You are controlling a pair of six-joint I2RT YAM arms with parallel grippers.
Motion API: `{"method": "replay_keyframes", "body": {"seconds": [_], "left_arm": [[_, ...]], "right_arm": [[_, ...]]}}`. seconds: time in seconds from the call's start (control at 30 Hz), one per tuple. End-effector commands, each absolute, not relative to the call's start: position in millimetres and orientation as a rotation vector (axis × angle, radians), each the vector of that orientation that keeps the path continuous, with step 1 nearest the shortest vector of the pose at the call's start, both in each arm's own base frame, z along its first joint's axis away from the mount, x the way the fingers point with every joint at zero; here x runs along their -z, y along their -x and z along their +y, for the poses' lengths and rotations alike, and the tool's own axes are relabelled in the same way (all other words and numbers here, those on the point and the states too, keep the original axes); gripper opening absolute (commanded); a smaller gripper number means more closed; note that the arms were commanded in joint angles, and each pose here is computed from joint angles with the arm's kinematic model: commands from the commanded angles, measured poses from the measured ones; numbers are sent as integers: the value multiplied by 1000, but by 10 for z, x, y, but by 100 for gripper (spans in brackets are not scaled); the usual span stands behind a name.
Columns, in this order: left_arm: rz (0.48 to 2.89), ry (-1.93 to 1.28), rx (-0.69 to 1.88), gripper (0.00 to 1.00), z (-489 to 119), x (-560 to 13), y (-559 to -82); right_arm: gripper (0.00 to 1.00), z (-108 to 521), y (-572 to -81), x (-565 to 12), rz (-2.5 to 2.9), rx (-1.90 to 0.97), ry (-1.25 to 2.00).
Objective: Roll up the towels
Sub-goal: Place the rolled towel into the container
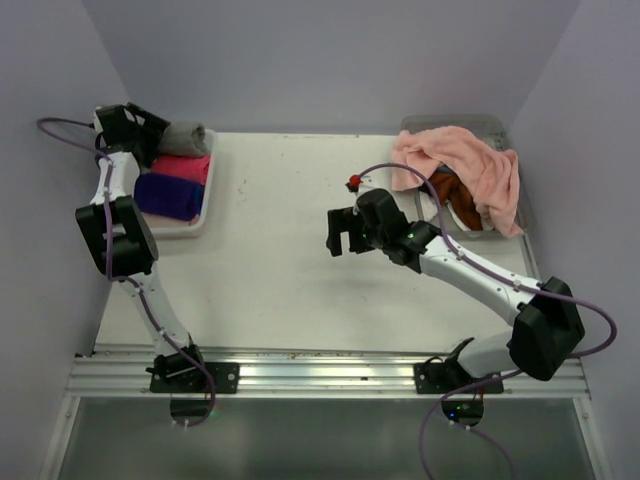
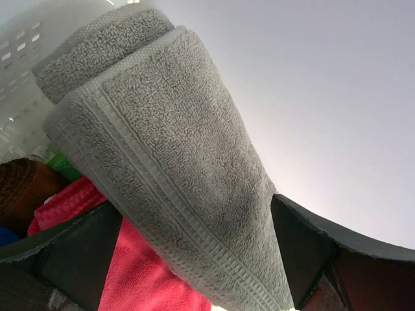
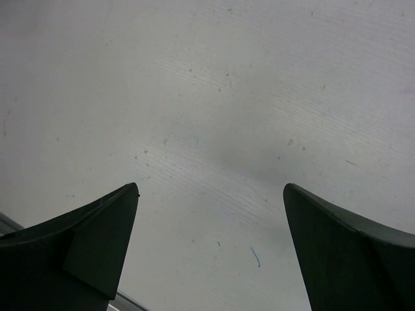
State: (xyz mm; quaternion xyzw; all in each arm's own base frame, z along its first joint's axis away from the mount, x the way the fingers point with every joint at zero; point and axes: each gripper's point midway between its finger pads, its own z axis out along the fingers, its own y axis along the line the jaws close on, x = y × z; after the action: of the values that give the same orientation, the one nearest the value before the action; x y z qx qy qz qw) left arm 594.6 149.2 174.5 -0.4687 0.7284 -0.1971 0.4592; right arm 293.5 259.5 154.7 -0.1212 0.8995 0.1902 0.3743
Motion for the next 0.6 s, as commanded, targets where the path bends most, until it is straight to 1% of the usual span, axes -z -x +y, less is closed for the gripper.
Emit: {"method": "replay_keyframes", "body": {"seconds": [0.0, 0.17, 0.3, 0.33, 0.57], "left_arm": [[1764, 1088, 482, 100, 1535, -2076, -5931], [1777, 1104, 464, 100, 1449, -2087, -5859], [1781, 1122, 396, 100, 1408, -2190, -5751], [1777, 1108, 393, 99, 1348, -2282, -5713], [1809, 1072, 401, 99, 1035, -2467, -5480]], "right_arm": [[99, 2562, -2921, -1746, 2246, -504, 277], [98, 2536, -2910, -1787, 2234, -499, 275], [98, 2534, -2906, -1797, 2232, -493, 283], [98, 2534, -2914, -1801, 2231, -493, 281], [98, 2546, -2919, -1795, 2230, -494, 290]]}}
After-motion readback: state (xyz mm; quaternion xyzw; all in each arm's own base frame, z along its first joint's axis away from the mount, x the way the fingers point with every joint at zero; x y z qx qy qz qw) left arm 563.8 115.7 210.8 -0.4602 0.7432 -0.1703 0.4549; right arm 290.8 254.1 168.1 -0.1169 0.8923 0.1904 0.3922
